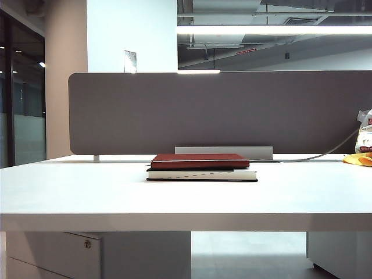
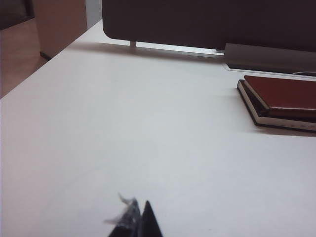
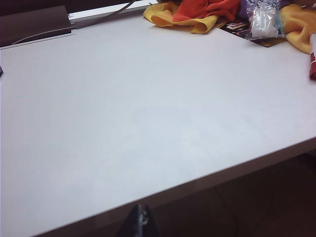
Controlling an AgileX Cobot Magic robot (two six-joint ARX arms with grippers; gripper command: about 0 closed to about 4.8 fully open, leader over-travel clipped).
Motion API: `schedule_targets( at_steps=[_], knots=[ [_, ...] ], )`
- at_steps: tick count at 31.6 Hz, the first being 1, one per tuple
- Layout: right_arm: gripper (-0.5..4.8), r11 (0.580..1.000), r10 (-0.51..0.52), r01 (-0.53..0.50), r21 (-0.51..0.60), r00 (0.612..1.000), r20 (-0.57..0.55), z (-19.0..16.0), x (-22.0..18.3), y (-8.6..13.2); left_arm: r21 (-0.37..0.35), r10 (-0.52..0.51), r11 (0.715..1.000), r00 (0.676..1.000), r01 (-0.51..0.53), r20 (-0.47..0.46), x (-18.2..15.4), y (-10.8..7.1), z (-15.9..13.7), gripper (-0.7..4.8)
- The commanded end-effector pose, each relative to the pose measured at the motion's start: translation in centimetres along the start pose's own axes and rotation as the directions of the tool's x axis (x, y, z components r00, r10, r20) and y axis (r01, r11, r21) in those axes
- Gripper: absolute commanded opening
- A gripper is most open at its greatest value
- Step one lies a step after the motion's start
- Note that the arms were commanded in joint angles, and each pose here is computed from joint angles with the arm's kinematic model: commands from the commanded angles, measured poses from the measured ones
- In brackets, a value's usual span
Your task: Pick up the red book and place it on top of the black book.
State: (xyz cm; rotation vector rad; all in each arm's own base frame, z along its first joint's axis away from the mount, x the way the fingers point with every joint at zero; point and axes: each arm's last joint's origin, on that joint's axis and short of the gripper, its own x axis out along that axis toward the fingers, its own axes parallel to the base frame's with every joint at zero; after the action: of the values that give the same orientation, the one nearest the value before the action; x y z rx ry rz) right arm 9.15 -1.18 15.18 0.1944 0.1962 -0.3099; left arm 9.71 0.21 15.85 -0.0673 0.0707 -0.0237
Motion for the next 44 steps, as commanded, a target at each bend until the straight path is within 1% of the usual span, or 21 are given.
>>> schedule_targets(
  at_steps=[1,17,19,21,23,25,26,28,30,37,41,44],
  knots=[
    [-0.01,1.000,0.010,-0.010,-0.001,1.000,0.008,0.1,0.0,0.1,0.004,-0.001,1.000,1.000,0.001,0.004,0.0,0.0,0.0,0.13],
    [-0.01,1.000,0.010,-0.010,0.000,1.000,0.010,0.1,0.0,0.1,0.004,-0.001,1.000,1.000,0.001,0.004,0.0,0.0,0.0,0.13],
    [-0.01,0.999,0.020,-0.021,0.043,1.000,0.011,0.1,0.0,0.1,0.004,-0.001,1.000,1.000,0.001,0.004,0.0,0.0,0.0,0.13],
    [-0.01,0.996,0.060,-0.062,0.057,0.998,0.021,0.2,0.0,0.3,0.004,-0.001,1.000,1.000,0.001,0.004,0.0,0.0,0.0,0.13],
    [-0.01,0.989,0.133,-0.136,0.054,0.989,0.060,0.3,0.1,0.7,0.004,-0.001,1.000,1.000,0.001,0.004,0.0,0.0,0.0,0.13],
    [-0.01,0.977,0.209,-0.212,0.023,0.973,0.098,0.4,0.1,1.1,0.004,-0.001,1.000,1.000,0.001,0.004,0.0,0.0,0.0,0.13],
    [-0.01,0.970,0.243,-0.244,-0.010,0.964,0.103,0.4,0.1,1.3,0.004,-0.001,1.000,1.000,0.001,0.004,0.0,0.0,0.0,0.13],
    [-0.01,0.959,0.282,-0.279,-0.047,0.954,0.106,0.4,0.0,1.6,0.004,-0.001,1.000,1.000,0.001,0.004,0.0,0.0,0.0,0.13],
    [-0.01,0.955,0.294,-0.288,-0.071,0.950,0.100,0.4,0.0,1.8,0.004,-0.001,1.000,1.000,0.001,0.004,0.0,0.0,0.0,0.13],
    [-0.01,0.955,0.284,-0.279,-0.099,0.958,0.046,-0.2,0.0,1.7,0.004,-0.001,1.000,1.000,0.001,0.004,0.0,0.0,0.0,0.13],
    [-0.01,0.965,0.247,-0.242,-0.101,0.968,0.041,-0.3,0.0,1.6,0.004,-0.001,1.000,1.000,0.001,0.004,0.0,0.0,0.0,0.13],
    [-0.01,0.965,0.247,-0.241,-0.106,0.968,0.041,-0.3,0.0,1.6,0.004,-0.001,1.000,1.000,0.001,0.004,0.0,0.0,0.0,0.13]
  ],
)
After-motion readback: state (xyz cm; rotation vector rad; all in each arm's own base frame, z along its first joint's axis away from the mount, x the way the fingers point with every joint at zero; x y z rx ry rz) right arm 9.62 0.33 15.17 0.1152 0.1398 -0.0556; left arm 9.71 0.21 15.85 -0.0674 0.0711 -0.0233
